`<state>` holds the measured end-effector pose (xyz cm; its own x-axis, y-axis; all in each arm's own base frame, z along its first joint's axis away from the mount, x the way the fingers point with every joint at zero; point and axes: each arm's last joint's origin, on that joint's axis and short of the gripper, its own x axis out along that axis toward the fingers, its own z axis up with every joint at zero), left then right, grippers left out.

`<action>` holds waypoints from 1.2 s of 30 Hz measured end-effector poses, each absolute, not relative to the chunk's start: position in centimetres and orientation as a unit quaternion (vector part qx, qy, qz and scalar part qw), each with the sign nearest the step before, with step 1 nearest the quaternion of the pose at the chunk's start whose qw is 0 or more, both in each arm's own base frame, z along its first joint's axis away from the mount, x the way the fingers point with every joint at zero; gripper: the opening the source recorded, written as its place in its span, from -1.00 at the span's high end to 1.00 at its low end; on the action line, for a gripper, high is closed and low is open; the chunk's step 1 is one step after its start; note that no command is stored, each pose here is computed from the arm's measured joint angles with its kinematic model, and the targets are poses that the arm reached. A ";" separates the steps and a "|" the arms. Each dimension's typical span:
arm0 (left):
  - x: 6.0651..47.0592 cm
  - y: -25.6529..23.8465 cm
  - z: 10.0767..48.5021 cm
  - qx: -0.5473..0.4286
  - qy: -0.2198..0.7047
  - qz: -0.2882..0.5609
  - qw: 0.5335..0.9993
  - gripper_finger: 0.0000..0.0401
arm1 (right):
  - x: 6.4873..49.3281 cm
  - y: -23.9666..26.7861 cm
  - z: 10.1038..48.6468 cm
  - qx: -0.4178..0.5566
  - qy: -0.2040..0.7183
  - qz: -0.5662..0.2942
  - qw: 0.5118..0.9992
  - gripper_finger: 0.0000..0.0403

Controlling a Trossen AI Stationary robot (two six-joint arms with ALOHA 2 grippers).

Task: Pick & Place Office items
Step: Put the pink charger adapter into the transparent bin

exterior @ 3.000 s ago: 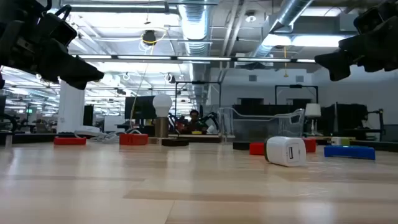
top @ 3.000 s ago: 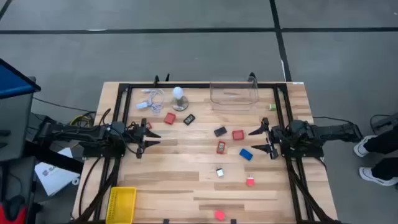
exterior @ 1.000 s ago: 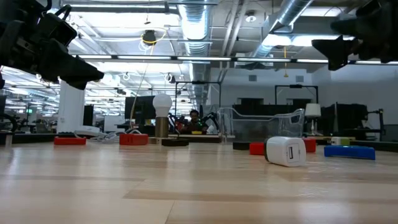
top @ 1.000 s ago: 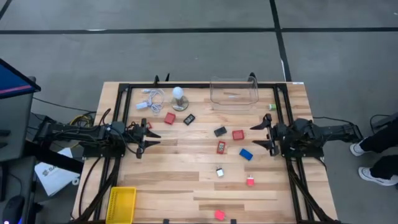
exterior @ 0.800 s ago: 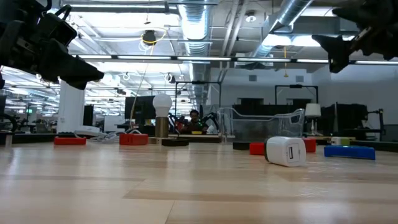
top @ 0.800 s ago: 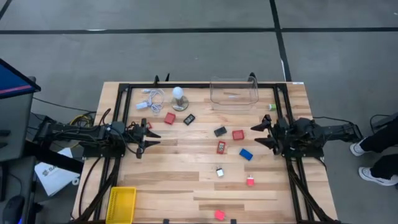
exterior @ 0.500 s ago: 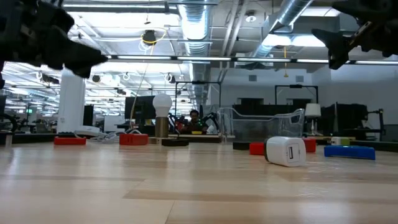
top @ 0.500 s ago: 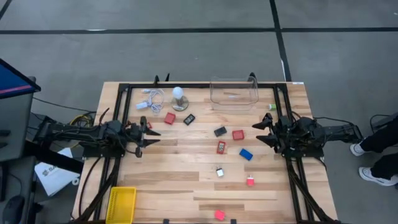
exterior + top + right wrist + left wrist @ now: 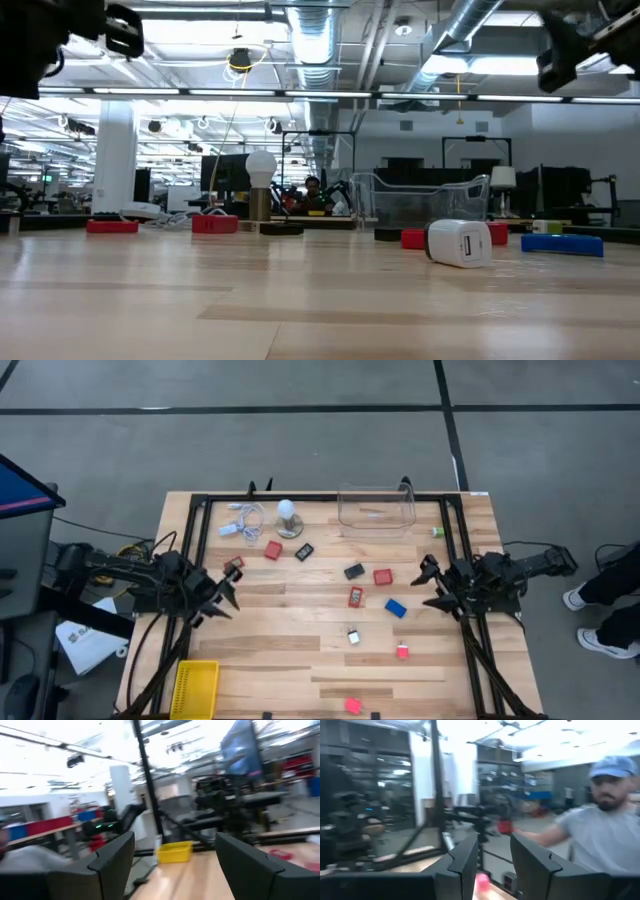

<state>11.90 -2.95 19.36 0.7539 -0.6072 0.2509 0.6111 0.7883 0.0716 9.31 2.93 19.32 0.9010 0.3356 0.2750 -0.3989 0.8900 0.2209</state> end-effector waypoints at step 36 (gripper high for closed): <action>12.1 -6.8 19.3 0.027 -0.188 -0.444 0.876 0.43 | 12.8 6.2 21.4 0.082 -0.139 0.216 0.963 -0.34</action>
